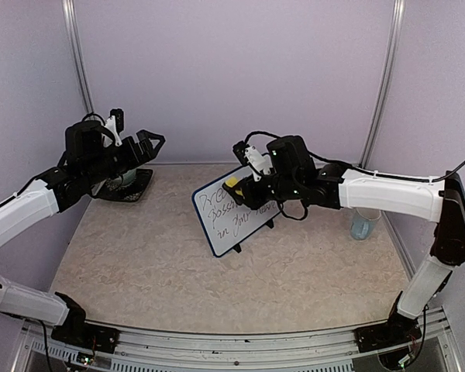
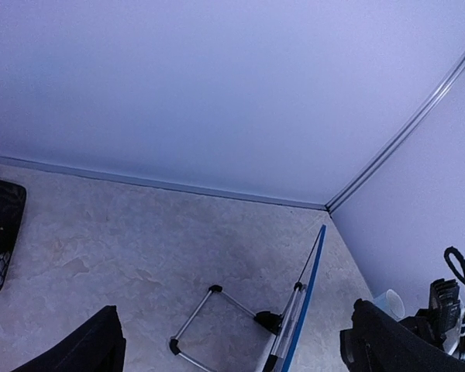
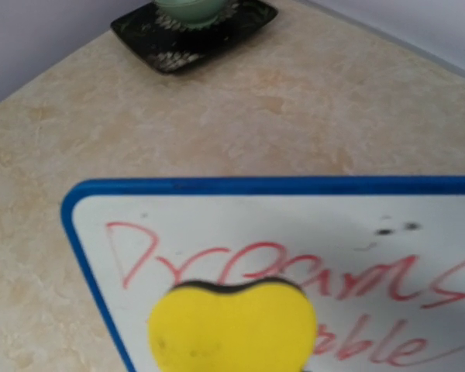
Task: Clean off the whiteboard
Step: Hold the whiteboard at the center of the board.
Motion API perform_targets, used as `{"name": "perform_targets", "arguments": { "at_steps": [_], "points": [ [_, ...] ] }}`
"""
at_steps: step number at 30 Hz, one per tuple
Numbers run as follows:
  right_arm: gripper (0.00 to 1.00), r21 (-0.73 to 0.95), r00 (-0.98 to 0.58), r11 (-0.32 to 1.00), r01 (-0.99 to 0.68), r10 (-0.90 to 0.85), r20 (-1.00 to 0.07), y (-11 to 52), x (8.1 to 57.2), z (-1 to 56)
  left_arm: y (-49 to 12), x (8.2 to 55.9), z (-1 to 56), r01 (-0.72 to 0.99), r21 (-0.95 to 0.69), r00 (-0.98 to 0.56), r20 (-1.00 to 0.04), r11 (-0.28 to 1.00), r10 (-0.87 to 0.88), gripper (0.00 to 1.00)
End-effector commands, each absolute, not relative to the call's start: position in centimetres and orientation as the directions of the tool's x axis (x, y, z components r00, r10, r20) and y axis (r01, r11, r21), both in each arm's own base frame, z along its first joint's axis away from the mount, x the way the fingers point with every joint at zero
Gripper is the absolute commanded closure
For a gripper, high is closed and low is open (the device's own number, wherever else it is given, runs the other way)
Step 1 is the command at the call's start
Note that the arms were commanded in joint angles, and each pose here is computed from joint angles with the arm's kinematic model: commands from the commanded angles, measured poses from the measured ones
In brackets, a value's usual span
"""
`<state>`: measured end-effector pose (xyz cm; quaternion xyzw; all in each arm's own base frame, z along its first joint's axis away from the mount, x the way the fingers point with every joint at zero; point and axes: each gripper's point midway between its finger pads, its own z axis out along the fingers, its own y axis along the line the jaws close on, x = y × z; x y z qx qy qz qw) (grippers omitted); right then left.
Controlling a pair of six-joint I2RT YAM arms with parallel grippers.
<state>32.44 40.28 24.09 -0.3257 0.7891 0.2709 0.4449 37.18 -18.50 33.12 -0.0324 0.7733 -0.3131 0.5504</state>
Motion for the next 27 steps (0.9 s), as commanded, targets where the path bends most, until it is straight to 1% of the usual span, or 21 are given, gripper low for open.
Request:
{"name": "perform_targets", "arguments": {
  "at_steps": [1,5,8,11,13,16,23,27],
  "points": [
    [0.80,0.117,-0.371,0.624,-0.772,-0.293,-0.881,42.7,31.4,24.0,-19.9,37.1,34.2,0.429,-0.434,-0.340,-0.890,0.792,-0.303,0.01],
    [0.80,0.093,-0.343,0.610,-0.787,-0.307,-0.888,44.2,30.5,23.7,-22.0,36.9,31.6,0.484,-0.434,-0.426,-0.875,0.759,-0.228,0.03],
    [0.80,0.094,-0.335,0.609,-0.788,-0.296,-0.895,44.8,30.3,23.8,-23.0,36.9,29.4,0.487,-0.420,-0.470,-0.865,0.766,-0.176,0.05],
    [0.80,0.093,-0.332,0.616,-0.782,-0.286,-0.899,45.3,30.3,23.7,-23.7,36.9,27.8,0.479,-0.418,-0.494,-0.855,0.772,-0.157,0.14],
    [0.80,0.092,-0.336,0.630,-0.771,-0.281,-0.899,45.5,30.7,23.4,-24.3,36.7,27.2,0.481,-0.457,-0.511,-0.840,0.748,-0.185,0.25],
    [0.80,0.094,-0.340,0.633,-0.768,-0.279,-0.898,45.8,30.9,23.1,-25.4,36.0,26.4,0.496,-0.518,-0.529,-0.817,0.697,-0.230,0.31],
    [0.80,0.073,-0.328,0.662,-0.746,-0.270,-0.905,45.8,31.7,22.9,-27.8,34.3,23.8,0.547,-0.521,-0.554,-0.812,0.655,-0.183,0.33],
    [0.80,0.074,-0.325,0.662,-0.746,-0.265,-0.908,46.0,31.9,22.8,-28.5,33.7,23.2,0.571,-0.496,-0.533,-0.830,0.654,-0.163,0.33]
  ]
}}
